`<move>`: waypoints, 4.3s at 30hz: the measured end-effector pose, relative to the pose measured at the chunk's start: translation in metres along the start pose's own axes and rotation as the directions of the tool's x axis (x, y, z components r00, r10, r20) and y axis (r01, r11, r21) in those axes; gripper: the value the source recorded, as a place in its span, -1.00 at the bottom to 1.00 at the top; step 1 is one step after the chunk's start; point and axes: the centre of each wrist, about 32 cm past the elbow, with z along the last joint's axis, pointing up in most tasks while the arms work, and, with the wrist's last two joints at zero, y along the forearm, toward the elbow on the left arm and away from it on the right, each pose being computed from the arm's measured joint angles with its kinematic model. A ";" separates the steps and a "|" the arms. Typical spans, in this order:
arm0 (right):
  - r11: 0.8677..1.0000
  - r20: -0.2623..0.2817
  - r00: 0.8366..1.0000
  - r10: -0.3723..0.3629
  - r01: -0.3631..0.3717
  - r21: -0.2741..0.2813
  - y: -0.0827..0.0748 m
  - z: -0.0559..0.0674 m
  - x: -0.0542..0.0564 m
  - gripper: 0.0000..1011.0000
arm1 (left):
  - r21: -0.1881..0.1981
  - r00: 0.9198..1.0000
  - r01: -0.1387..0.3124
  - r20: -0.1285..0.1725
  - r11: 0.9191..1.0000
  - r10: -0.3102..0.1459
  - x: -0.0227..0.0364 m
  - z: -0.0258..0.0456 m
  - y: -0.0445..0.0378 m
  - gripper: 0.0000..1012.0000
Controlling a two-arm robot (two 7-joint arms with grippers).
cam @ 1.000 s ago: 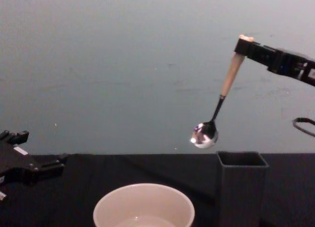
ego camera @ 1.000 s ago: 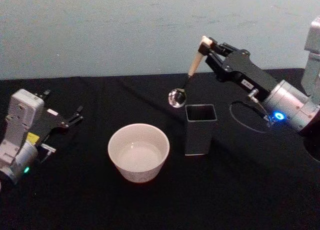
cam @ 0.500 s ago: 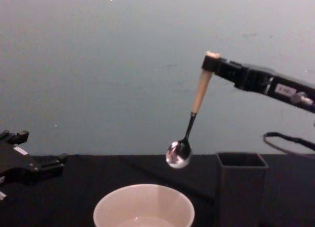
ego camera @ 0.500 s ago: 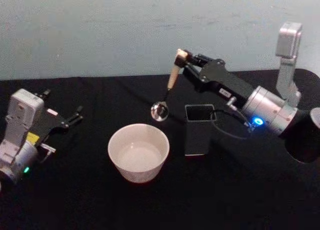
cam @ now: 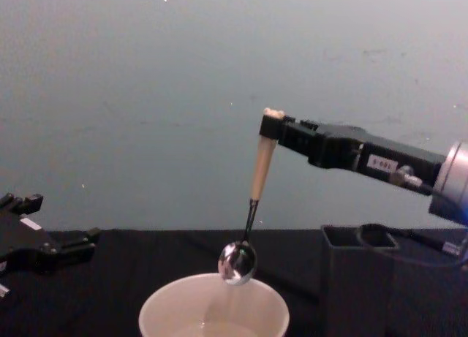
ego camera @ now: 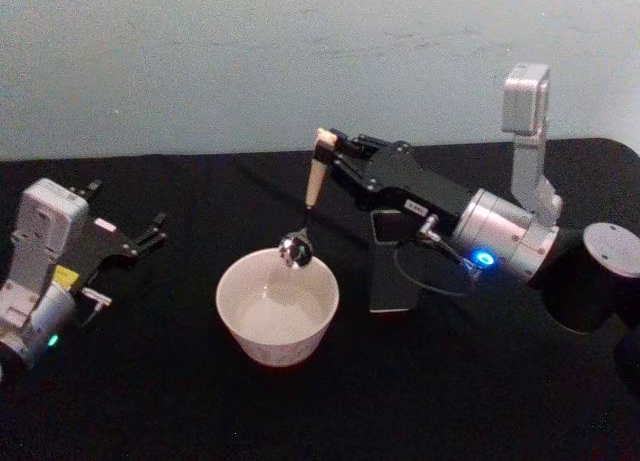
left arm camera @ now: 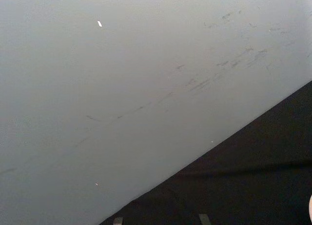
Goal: Pick up the stirring spoon with one hand, stir inside the cup, then place it back in its original position.
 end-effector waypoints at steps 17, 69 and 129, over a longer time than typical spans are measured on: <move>0.995 0.113 0.992 0.053 -0.043 -0.088 0.006 -0.013 -0.011 -0.57 | 0.000 1.000 0.000 0.000 1.000 0.000 0.0000 0.0000 0.0000 0.98; 0.982 0.153 0.982 0.115 -0.089 -0.166 0.016 -0.025 -0.022 -0.58 | 0.000 1.000 0.000 0.000 1.000 0.000 0.0000 0.0000 0.0000 0.98; 0.984 0.085 0.989 0.120 -0.107 -0.141 0.014 -0.033 -0.041 -0.58 | 0.000 1.000 0.000 0.000 1.000 0.000 0.0000 0.0000 0.0000 0.98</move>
